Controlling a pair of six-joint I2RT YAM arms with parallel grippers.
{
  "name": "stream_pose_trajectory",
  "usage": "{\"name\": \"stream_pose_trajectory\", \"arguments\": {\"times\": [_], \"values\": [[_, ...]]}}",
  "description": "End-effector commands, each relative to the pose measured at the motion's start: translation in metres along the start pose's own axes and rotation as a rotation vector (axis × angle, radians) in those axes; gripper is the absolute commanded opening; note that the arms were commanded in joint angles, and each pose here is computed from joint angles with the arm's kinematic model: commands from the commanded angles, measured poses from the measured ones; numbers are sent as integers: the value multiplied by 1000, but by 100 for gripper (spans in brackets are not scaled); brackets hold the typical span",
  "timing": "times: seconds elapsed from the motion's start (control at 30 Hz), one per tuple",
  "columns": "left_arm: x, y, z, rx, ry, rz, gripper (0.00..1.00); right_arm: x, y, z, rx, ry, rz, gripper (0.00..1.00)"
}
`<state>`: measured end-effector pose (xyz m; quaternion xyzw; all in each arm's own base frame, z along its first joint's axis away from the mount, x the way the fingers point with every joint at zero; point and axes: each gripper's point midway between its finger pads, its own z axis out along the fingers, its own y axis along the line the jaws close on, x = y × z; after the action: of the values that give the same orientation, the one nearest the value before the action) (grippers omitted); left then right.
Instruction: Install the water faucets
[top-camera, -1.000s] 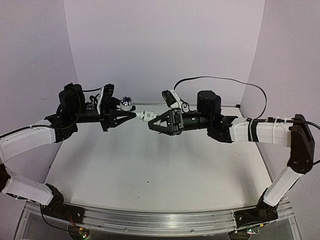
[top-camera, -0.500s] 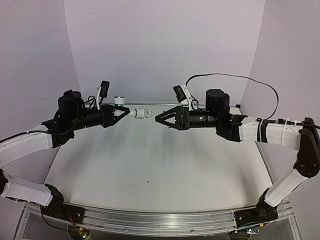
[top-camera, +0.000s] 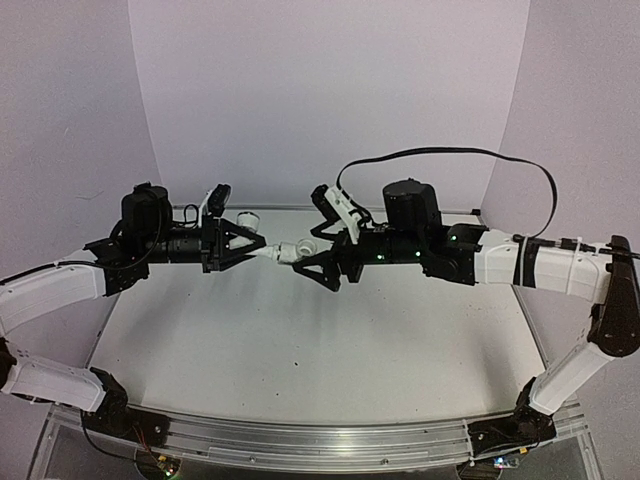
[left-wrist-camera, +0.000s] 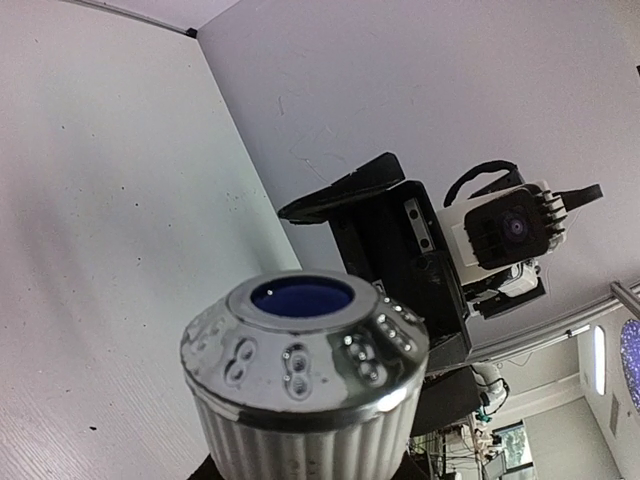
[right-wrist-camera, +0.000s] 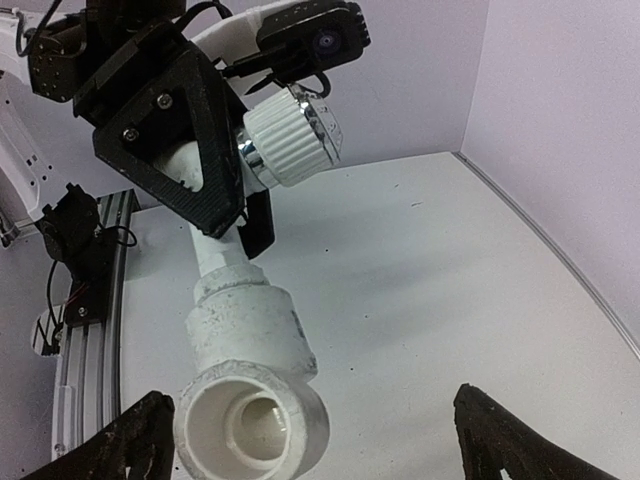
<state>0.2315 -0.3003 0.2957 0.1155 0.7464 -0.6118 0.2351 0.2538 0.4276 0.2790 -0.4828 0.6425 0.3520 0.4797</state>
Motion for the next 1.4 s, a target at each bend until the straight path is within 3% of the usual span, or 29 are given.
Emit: {"name": "stream_pose_trajectory", "arguments": {"times": [0.0, 0.03, 0.17, 0.27, 0.33, 0.37, 0.43, 0.47, 0.53, 0.63, 0.7, 0.73, 0.8, 0.83, 0.87, 0.9, 0.97, 1.03, 1.07, 1.17, 1.37], "values": [[-11, -33, -1, 93, 12, 42, 0, -32, 8, 0, -56, -92, -40, 86], [-10, -32, 0, 94, 18, 40, 0, -32, 10, 0, -64, -94, -39, 84], [-10, -32, 5, 106, 46, 52, 0, -32, 19, 2, -124, -101, -17, 64], [-9, -33, 6, 112, 50, 106, 0, -29, 22, 6, -155, -95, 9, 36], [-11, -34, 5, 110, 36, 159, 0, -27, 25, 5, -171, -90, 29, 25], [-16, -36, 2, 101, 0, 237, 0, -24, 28, 4, -185, -83, 53, 14], [-17, -44, 0, 122, -12, 338, 0, -23, 26, 3, -174, -78, 96, 6], [-14, -54, -3, 163, -14, 452, 0, -23, 20, 1, -159, -75, 164, 1], [11, -73, -12, 302, 24, 746, 0, -21, 6, -3, -202, -60, 347, 0], [79, -90, -38, 604, 110, 1210, 0, -11, -12, -2, -371, -13, 678, 0], [88, -95, -46, 674, 79, 1372, 0, -2, -18, 0, -476, 39, 911, 0], [84, -98, -46, 683, 73, 1389, 0, 5, -21, 3, -506, 66, 996, 1], [79, -100, -45, 711, 88, 1386, 0, 16, -26, 6, -555, 97, 1116, 13], [76, -101, -43, 712, 90, 1385, 0, 23, -30, 6, -568, 100, 1132, 34], [73, -99, -39, 696, 89, 1375, 0, 25, -35, 5, -550, 87, 1126, 41], [69, -96, -35, 665, 90, 1342, 0, 30, -46, 2, -495, 60, 1109, 56], [57, -92, -27, 579, 88, 1241, 0, 33, -61, -7, -410, 14, 1055, 73], [39, -87, -18, 459, 54, 1120, 0, 33, -72, -16, -302, -5, 968, 83], [33, -85, -16, 413, 48, 1027, 0, 48, -81, -18, -170, 45, 904, 90], [19, -75, -14, 299, 3, 829, 0, 44, -86, -40, 14, 58, 664, 96], [-5, -49, 3, 168, -24, 442, 0, 10, -34, -56, 27, 11, 193, 98]]}}
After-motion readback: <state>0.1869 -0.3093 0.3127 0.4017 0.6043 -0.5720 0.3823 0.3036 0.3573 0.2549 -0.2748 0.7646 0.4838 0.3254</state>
